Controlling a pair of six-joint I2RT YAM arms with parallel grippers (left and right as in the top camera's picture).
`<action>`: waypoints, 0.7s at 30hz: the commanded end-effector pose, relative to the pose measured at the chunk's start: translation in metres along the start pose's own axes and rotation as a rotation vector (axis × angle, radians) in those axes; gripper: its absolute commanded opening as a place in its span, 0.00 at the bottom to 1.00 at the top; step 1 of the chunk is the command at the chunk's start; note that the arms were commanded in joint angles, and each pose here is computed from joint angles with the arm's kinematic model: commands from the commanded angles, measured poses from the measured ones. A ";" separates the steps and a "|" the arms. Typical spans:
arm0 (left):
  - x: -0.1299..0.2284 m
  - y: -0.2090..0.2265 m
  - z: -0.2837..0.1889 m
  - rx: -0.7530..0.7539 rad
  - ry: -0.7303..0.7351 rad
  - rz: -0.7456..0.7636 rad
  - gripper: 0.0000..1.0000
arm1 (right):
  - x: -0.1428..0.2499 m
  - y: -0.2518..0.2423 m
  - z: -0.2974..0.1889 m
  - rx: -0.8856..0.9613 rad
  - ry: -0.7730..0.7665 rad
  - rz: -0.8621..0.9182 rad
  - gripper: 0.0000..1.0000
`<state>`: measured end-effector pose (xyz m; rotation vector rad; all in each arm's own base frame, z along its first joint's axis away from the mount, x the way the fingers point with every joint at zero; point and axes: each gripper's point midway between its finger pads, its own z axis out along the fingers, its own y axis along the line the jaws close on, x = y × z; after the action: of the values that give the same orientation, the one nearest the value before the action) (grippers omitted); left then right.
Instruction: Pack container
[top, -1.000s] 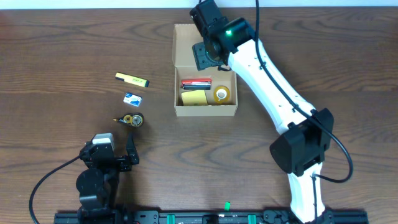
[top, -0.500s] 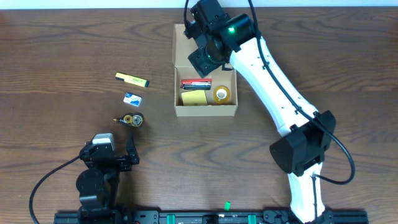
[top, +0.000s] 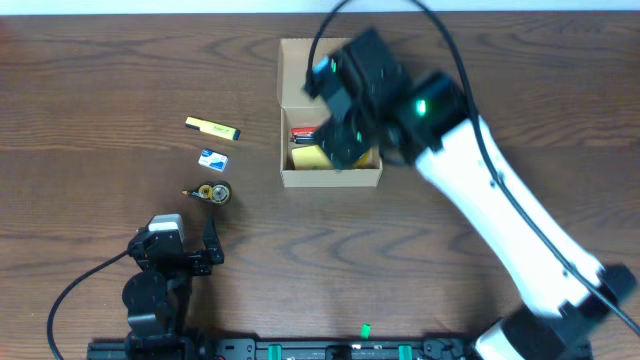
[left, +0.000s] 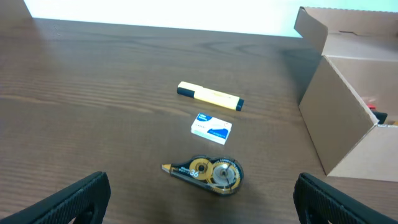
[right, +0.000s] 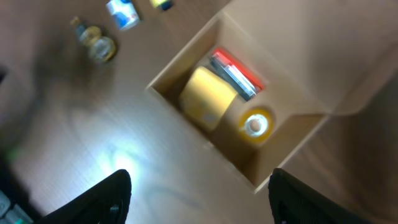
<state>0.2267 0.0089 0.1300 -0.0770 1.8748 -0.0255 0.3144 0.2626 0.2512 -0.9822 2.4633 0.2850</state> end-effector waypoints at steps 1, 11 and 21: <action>0.010 0.002 0.003 -0.008 0.022 -0.006 0.95 | 0.026 0.023 -0.010 -0.021 -0.002 -0.003 0.73; 0.010 0.002 0.003 -0.008 0.022 -0.006 0.95 | 0.118 0.020 -0.037 0.116 0.019 0.152 0.75; 0.010 0.002 0.003 -0.008 0.022 -0.006 0.95 | 0.154 0.001 -0.080 0.187 -0.125 0.222 0.79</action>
<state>0.2267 0.0089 0.1301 -0.0772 1.8745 -0.0252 0.1887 0.1573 0.2258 -0.6814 2.5034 0.1766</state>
